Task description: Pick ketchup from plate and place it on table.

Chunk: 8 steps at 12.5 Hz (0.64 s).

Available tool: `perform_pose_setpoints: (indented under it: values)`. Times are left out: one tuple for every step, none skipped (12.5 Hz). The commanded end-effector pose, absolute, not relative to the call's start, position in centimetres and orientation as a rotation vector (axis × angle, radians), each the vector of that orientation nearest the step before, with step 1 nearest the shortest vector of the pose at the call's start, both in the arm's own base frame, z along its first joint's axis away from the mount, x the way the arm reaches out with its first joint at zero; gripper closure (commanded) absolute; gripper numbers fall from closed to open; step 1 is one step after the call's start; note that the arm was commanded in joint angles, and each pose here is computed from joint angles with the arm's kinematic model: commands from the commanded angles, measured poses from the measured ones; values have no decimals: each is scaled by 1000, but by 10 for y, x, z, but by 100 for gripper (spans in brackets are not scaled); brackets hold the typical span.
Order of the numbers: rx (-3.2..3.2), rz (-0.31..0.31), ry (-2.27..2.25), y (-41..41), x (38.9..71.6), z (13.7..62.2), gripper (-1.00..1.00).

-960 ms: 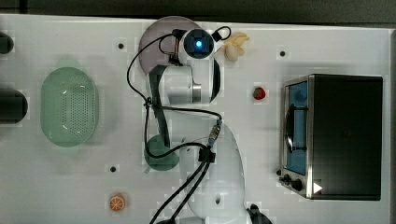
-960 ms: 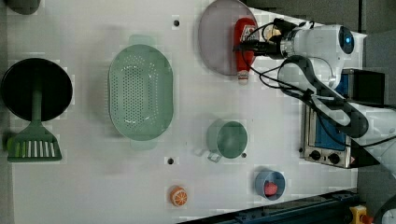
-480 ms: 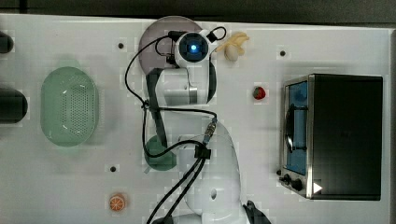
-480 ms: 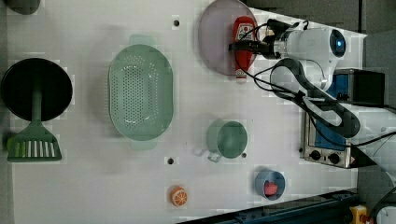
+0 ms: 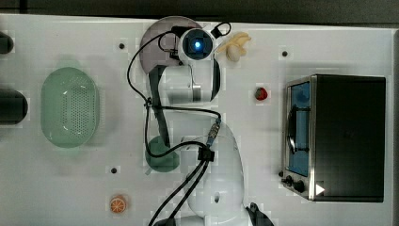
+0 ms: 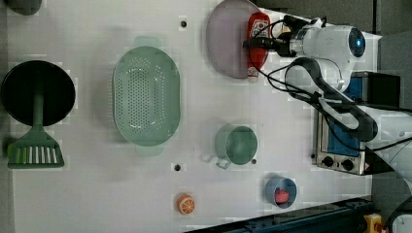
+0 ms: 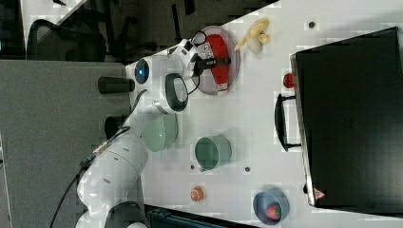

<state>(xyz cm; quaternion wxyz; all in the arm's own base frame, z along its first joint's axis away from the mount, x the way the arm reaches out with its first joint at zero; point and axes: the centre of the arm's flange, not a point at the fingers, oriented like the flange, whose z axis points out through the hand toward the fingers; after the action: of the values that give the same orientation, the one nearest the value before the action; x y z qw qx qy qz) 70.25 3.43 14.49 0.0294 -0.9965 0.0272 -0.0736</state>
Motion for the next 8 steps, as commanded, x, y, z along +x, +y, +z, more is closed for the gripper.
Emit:
perform_pose_setpoints:
  values:
    - [-3034,-392,126,45,734,231,-24]
    - [-3041,-370,159,41,736,253,-24]
    - [-3050,-330,177,37,736,275,-24]
    - [-3051,-275,199,33,732,294,-24]
    - [-3041,-221,231,28,727,314,-24]
    - [-3026,-175,262,23,721,337,-24]
    - [-3020,-130,284,17,714,358,-24]
    - [-3029,-76,297,9,704,377,-24]
